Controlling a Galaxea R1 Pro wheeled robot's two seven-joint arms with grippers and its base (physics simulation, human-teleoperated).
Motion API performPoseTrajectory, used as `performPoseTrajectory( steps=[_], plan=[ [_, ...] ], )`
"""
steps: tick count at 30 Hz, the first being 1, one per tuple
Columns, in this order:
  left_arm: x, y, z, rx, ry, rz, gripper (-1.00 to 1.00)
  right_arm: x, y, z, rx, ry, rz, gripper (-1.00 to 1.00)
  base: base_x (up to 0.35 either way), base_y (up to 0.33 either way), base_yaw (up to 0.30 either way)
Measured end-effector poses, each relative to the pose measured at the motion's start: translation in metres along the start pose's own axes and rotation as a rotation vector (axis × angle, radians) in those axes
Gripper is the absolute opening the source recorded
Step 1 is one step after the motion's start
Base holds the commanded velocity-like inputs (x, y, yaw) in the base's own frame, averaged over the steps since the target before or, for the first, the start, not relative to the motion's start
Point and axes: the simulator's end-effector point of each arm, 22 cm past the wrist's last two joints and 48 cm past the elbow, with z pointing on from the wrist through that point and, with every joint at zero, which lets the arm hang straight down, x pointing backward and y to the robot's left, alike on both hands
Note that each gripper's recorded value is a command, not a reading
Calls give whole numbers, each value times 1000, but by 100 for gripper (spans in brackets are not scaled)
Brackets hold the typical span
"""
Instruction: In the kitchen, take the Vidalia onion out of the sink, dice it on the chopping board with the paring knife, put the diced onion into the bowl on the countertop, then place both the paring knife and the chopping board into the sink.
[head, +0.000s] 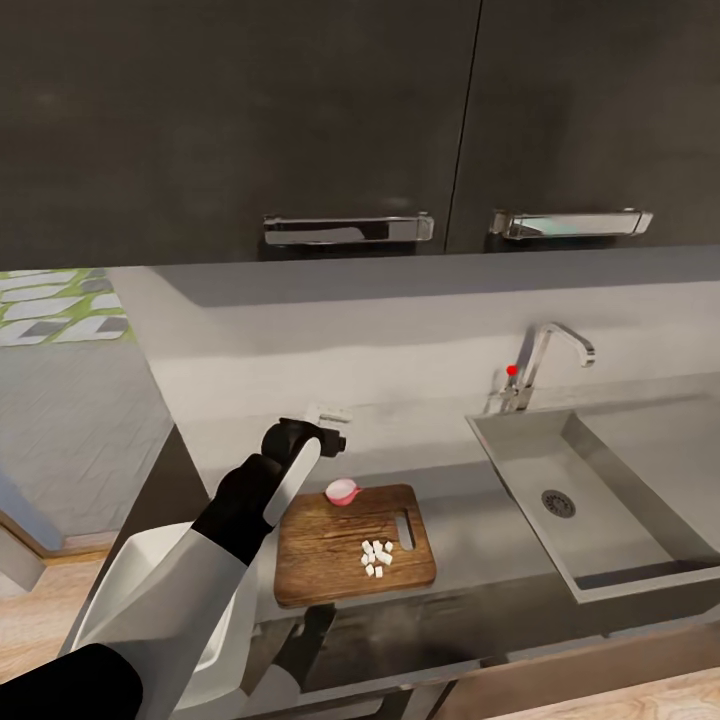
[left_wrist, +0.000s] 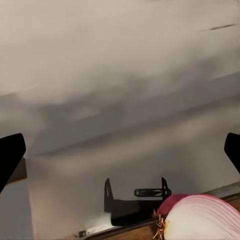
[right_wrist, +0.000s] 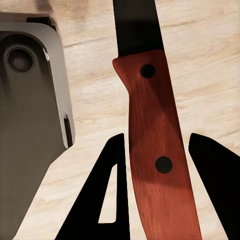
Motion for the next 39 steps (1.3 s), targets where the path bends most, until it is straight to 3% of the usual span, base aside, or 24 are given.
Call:
performPoseTrajectory(
  steps=[10,16,39],
  plan=[
    [18,-8,10,32,46,6,100,0,0,0,0,0,0,-100,1,0,0],
    [24,-7,24,29,26,-26,100,0,0,0,0,-2,0,-100,0,0,0],
    [44,-3,35,15,69,-22,100,0,0,0,0,-1,0,-100,0,0,0]
  ],
)
